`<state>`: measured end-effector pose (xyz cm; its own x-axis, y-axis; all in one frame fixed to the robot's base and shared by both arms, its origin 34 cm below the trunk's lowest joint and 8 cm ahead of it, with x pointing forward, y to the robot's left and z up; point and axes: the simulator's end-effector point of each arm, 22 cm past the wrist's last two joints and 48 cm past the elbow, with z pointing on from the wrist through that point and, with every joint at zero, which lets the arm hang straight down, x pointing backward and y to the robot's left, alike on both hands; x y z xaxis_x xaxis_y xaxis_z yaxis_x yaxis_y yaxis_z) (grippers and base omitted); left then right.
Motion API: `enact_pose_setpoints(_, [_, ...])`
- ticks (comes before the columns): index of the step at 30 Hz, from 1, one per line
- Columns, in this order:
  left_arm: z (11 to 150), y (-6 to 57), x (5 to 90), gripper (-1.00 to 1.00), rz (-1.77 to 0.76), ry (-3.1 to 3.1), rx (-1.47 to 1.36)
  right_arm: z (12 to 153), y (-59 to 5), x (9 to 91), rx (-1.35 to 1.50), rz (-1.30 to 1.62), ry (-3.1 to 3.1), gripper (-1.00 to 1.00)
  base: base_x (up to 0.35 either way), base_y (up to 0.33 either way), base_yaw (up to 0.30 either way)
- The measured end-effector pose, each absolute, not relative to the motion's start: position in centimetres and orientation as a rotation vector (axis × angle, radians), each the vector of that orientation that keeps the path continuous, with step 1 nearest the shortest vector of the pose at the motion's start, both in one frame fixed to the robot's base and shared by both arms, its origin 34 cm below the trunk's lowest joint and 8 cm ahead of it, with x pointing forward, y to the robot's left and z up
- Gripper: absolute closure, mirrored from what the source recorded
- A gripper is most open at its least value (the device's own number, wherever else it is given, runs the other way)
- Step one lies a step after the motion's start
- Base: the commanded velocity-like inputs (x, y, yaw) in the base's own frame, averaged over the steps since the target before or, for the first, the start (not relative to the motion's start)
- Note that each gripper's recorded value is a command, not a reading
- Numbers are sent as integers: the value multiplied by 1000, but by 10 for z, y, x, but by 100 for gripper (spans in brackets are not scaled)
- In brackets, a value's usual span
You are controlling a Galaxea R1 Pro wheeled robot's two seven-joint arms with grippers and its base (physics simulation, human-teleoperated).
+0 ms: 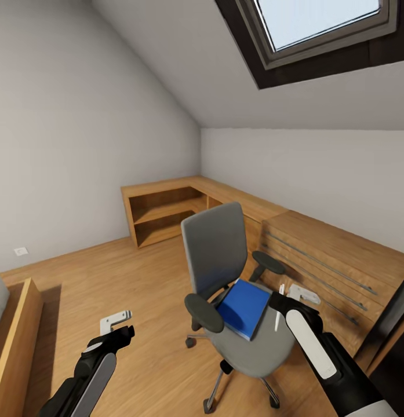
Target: In the bedroom, organize the workspace by keeping the computer under the desk, ensuring the monitor is on the desk, placing the keyboard on the desk next to the monitor, placing the mouse on the desk next to the keyboard, moving the folder from the swivel chair onto the desk next to the mouse, stacking the notebook on top of the folder with the pen on top of the notebook, and positioning the swivel chair next to the desk.
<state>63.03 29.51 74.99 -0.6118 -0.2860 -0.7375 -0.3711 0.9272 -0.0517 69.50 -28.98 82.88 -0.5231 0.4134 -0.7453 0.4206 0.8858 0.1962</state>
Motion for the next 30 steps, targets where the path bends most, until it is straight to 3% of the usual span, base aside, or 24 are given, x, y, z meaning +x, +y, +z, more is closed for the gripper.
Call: enact_pose_setpoints(30, [857,275,615,-100,33,2135,-439,886,-279,683,556,23,2176,100,0,0,0])
